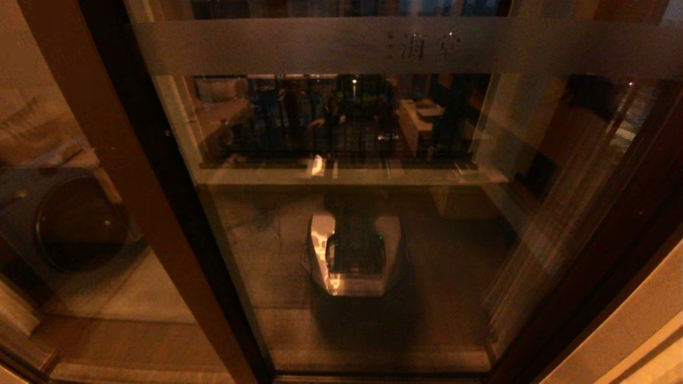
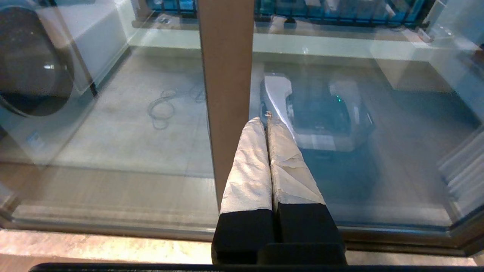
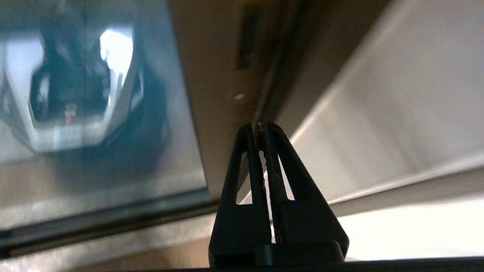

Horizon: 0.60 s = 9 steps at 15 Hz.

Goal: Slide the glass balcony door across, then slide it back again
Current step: Open the slid door

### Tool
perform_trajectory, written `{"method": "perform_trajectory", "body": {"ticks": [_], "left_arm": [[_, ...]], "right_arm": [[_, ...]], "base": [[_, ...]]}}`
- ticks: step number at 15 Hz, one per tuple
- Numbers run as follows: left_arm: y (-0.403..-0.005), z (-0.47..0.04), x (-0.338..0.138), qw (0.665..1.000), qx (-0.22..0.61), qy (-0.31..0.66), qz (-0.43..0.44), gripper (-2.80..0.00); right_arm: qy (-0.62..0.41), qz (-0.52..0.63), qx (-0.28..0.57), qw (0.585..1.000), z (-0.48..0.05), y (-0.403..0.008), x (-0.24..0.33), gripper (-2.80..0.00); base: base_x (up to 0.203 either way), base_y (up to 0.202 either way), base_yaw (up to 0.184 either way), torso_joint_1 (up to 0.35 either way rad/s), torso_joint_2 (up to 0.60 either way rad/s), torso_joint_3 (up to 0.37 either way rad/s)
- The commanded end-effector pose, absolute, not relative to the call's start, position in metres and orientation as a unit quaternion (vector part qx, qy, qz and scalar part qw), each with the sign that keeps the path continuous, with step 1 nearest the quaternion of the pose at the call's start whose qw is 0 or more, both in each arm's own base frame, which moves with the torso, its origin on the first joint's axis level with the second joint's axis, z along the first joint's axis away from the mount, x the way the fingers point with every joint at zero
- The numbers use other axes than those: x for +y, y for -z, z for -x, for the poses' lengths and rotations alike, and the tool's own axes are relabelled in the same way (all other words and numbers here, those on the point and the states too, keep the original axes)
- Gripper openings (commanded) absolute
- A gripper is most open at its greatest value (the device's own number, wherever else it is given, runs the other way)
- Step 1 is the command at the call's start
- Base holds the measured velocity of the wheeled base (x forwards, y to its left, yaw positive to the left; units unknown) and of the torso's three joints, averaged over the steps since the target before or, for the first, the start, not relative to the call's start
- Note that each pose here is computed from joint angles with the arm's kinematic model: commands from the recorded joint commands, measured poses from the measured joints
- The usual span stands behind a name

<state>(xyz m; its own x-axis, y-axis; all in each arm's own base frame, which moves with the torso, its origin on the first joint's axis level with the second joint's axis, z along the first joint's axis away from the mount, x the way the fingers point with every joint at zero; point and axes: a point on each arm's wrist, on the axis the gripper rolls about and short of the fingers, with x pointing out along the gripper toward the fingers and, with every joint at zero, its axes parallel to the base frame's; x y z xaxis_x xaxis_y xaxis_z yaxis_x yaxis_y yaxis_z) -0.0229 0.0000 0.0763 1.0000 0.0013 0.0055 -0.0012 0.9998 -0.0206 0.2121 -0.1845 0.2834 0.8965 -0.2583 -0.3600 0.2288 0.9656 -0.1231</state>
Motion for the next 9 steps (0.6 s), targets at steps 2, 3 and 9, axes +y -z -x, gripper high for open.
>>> {"method": "perform_trajectory", "body": {"ticks": [2, 3, 9], "left_arm": [[-0.076, 0.023, 0.000, 1.000, -0.003, 0.000, 0.011, -2.80], [-0.076, 0.023, 0.000, 1.000, -0.003, 0.000, 0.011, -2.80], [-0.076, 0.023, 0.000, 1.000, -0.002, 0.000, 0.011, -2.80]], "right_arm": [[0.115, 0.040, 0.213, 0.969, -0.228, -0.272, -0.171, -2.80], [0.117, 0.042, 0.216, 0.968, -0.229, -0.271, -0.167, -2.80], [0.161, 0.070, 0.195, 0.965, -0.254, -0.258, -0.179, 0.00]], "base": [[0.000, 0.000, 0.000, 0.000, 0.00, 0.000], [0.000, 0.000, 0.000, 0.000, 0.00, 0.000], [0.000, 0.000, 0.000, 0.000, 0.00, 0.000]]}}
